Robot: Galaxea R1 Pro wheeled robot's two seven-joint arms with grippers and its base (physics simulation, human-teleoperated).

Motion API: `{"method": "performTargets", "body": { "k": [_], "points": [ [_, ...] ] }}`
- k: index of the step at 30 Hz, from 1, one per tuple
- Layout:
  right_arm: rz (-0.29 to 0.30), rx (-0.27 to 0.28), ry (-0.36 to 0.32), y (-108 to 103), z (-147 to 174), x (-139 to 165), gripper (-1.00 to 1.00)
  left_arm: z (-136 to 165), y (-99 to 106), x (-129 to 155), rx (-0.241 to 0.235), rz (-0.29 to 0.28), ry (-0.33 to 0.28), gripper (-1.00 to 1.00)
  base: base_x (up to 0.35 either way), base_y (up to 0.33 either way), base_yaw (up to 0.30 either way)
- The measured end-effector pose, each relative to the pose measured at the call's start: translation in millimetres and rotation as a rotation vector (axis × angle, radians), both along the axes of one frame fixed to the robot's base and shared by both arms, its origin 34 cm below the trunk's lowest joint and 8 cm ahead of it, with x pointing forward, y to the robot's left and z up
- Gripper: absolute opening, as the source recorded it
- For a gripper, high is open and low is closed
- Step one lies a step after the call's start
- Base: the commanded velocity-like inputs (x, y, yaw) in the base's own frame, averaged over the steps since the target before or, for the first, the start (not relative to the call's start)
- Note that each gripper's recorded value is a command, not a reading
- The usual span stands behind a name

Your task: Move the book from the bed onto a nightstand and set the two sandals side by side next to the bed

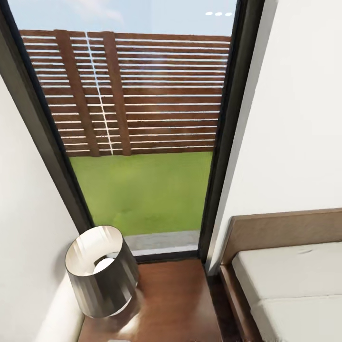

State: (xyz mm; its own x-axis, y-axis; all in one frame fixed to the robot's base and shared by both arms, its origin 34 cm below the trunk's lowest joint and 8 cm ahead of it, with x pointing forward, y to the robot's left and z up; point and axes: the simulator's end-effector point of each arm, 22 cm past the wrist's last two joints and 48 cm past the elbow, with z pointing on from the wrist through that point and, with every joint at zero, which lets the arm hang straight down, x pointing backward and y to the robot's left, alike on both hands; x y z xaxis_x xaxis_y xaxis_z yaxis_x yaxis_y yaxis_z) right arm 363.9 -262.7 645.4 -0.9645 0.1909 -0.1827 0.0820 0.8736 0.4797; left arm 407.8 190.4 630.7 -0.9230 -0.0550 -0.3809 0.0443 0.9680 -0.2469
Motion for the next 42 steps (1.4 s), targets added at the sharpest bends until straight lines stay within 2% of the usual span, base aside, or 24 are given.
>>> {"method": "performTargets", "body": {
  "k": [42],
  "points": [
    [-0.001, 0.002, 0.001, 0.3, 0.1, -0.2, 1.0, 0.1, 1.4, 0.6, 0.001, 0.005, -0.002, 1.0, 0.0, 0.014, -0.283]
  ]
}}
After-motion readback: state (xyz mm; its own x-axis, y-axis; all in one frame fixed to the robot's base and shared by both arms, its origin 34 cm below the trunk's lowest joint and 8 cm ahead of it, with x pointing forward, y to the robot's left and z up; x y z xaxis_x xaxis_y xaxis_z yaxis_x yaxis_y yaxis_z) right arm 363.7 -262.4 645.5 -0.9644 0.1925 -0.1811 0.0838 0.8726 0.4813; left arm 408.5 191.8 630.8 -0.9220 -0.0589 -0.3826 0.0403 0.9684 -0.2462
